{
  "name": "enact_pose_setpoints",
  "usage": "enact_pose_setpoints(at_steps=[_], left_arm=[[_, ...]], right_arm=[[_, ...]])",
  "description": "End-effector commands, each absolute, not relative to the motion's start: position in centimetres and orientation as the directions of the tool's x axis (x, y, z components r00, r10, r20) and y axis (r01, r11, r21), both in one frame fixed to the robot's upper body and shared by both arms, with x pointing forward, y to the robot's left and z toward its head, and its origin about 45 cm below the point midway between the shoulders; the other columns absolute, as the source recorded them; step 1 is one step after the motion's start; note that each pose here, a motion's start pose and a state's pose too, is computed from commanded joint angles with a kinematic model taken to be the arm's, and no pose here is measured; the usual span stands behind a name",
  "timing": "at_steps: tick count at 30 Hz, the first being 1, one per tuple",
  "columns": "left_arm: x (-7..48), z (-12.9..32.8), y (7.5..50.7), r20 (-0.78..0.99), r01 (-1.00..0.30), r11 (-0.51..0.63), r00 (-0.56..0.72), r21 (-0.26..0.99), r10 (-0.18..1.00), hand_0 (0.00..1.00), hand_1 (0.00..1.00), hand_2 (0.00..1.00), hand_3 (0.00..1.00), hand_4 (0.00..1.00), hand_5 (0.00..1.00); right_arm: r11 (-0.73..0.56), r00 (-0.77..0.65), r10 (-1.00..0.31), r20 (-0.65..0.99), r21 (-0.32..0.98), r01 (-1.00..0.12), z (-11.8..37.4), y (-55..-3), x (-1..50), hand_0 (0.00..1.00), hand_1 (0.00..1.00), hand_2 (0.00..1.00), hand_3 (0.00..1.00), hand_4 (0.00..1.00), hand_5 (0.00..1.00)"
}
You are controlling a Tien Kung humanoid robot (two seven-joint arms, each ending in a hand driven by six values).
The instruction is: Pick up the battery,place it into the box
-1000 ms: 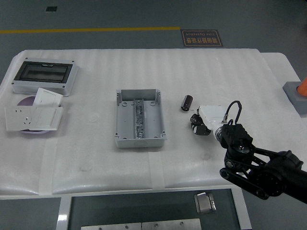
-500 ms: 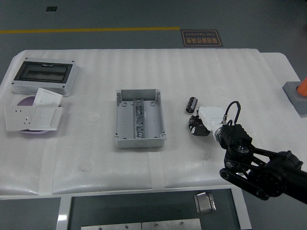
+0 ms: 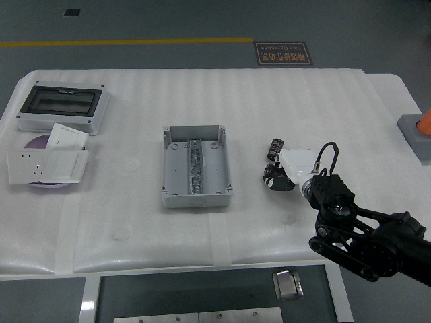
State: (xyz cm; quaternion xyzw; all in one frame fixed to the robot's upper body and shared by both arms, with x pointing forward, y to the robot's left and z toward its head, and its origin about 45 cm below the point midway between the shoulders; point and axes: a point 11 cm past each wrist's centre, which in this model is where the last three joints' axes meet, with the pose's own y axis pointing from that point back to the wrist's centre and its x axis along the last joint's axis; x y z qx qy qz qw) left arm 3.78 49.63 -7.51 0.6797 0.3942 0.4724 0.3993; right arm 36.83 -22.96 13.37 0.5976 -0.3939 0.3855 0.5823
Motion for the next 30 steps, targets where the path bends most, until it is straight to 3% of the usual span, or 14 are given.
enact_pose_setpoints(at_steps=[10,29,30], left_arm=[[3.6,-7.5,49.6,0.327,0.162,-0.37,0.243,0.915,0.913,0.537,0.636,0.529,0.568,0.603,0.022],[3.7,-7.5,49.6,0.328,0.158,-0.37,0.239,0.916,0.914,0.534,0.635,0.53,0.569,0.605,0.017],[3.7,-7.6,49.6,0.328,0.157,-0.37,0.238,0.916,0.914,0.533,0.635,0.53,0.569,0.606,0.016]], right_arm=[[-0.032,0.347,-0.046,0.937,0.346,-0.938,15.8,-22.1,37.2,0.239,0.502,0.735,0.882,0.923,0.516],[-0.013,0.351,-0.029,0.936,0.351,-0.936,15.0,-22.9,37.0,0.24,0.498,0.718,0.868,0.925,0.518],[-0.013,0.351,-0.027,0.936,0.351,-0.936,15.0,-22.9,37.0,0.239,0.479,0.669,0.81,0.919,0.514]])
